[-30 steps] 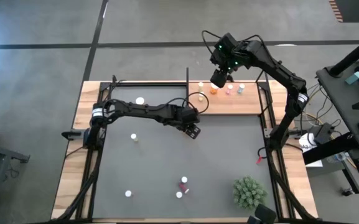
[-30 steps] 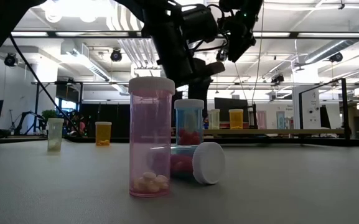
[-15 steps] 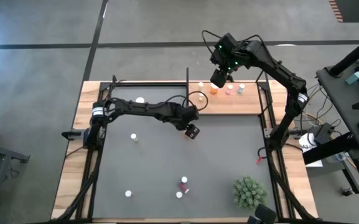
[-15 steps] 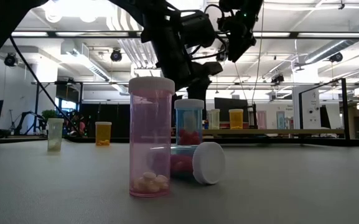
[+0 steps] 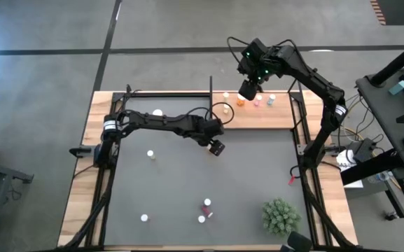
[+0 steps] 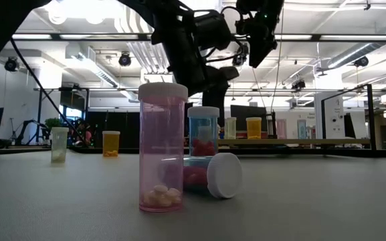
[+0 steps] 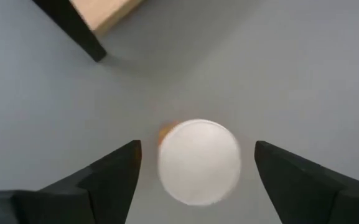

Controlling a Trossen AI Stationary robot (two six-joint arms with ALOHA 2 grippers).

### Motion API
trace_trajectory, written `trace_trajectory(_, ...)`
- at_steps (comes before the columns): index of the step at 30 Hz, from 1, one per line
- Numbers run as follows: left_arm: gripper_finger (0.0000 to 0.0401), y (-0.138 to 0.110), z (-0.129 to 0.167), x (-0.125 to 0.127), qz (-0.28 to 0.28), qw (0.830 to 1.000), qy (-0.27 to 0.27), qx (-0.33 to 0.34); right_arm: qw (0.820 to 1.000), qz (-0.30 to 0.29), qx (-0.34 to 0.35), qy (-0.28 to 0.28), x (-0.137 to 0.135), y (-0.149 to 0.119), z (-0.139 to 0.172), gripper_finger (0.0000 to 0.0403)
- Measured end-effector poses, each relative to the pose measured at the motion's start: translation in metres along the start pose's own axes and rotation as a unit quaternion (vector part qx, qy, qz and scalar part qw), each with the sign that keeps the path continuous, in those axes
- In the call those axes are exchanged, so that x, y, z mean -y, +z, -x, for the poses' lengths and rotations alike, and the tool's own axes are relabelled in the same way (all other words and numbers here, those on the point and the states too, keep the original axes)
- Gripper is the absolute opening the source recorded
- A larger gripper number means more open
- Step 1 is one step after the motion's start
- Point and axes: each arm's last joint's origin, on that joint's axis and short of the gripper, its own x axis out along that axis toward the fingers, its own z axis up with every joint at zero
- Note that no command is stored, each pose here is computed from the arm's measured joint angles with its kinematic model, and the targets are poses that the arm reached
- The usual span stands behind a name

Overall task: Pick and place medicine bottles onto shelf by color
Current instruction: Put the bottom orange medicine bottle on the shelf aligned with the other orange medicine bottle

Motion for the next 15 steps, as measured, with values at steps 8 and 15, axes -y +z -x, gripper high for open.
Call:
trace_trajectory(8, 0.0297, 0.007, 0.032, 0.0, 0.004, 0.999, -0.025, 0.028, 1.0, 0.006, -0.005, 0.004, -0.002, -0.001, 0.0, 0.0196)
trace_trajectory(15, 0.0297, -0.002, 0.086, -0.006, -0.014, 0.999, -0.019, 0.036, 0.993, 0.002, -0.042, 0.112, -0.023, -0.009, 0.002, 0.0196)
